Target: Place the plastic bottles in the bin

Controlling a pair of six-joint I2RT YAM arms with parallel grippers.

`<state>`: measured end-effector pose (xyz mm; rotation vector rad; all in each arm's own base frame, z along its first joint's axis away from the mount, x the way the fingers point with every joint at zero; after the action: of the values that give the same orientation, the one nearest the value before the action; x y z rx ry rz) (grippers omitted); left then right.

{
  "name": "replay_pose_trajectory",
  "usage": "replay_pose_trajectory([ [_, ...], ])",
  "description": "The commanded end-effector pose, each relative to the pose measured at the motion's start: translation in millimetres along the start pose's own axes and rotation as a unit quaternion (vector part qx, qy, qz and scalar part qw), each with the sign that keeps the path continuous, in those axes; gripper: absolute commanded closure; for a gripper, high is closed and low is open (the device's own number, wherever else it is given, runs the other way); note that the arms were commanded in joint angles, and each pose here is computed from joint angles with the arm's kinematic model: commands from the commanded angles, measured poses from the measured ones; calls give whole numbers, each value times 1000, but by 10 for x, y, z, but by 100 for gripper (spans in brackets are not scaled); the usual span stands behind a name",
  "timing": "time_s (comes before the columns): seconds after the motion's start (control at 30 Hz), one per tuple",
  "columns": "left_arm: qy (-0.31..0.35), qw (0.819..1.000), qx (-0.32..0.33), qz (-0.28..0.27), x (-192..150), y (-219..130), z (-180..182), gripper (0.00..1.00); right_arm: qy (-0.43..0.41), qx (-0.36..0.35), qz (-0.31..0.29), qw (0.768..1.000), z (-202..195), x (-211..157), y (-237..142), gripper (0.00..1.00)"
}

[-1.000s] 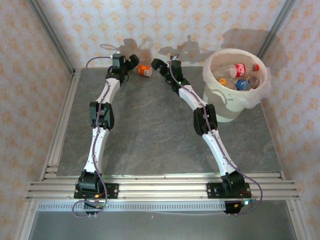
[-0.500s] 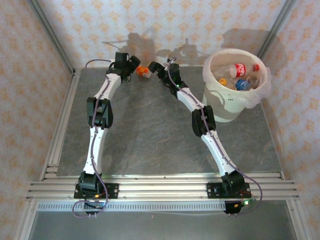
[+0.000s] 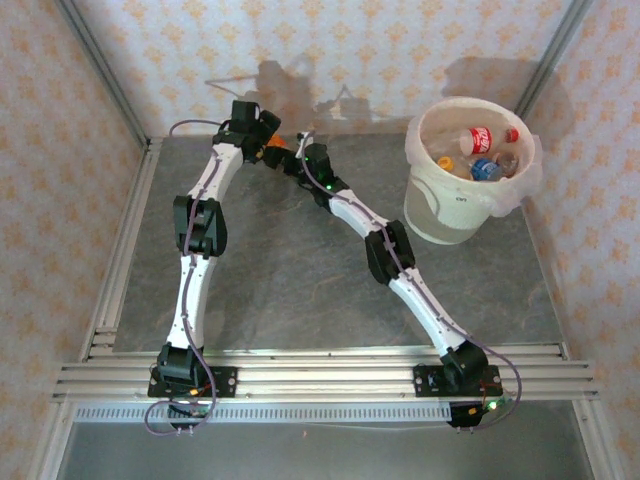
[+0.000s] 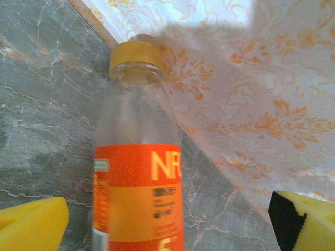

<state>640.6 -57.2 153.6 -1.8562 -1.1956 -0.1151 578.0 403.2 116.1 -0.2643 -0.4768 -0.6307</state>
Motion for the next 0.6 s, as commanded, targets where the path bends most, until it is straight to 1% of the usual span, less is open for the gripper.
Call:
replay_pose_trajectory([
  [0.0,21,999,27,-6,44,12,86,0,-75,79,12,994,442,-20,11,1],
  [0.07,39,998,41,-2,68,-26,136,0,-87,109,45,989,633,-82,-8,1],
  [0.2,84,994,68,21,5,-52,227,0,-87,150,88,981,928,43,-161,1],
  [0.27,99,992,76,34,-47,-21,290,0,-89,169,81,978,1005,136,-321,2],
  [0.3,103,991,79,42,-87,3,314,0,-103,179,61,977,1123,226,-436,2],
  [0.37,104,989,92,56,-153,41,388,0,-127,152,38,979,1062,239,-676,0],
  [0.4,103,988,99,60,-175,54,423,0,-138,141,32,980,1104,274,-795,0],
  [0.5,107,984,122,74,-260,88,520,0,-165,103,26,981,1164,290,-1143,0],
  [0.57,121,979,139,86,-326,78,559,0,-170,84,29,981,1221,294,-1357,0],
])
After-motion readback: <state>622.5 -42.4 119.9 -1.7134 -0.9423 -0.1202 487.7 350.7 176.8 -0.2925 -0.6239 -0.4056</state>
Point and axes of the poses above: each hand's point on the last joint's axis, 136 mm out from that joint toward the fingers, its own y axis out along the fingers, its own z axis along the line the jaws close on, x = y × z, the point moved 7 cm from there along -y, back along the fingers, and after that the axes turned 14 degrees about y, right-handed, at the moved point
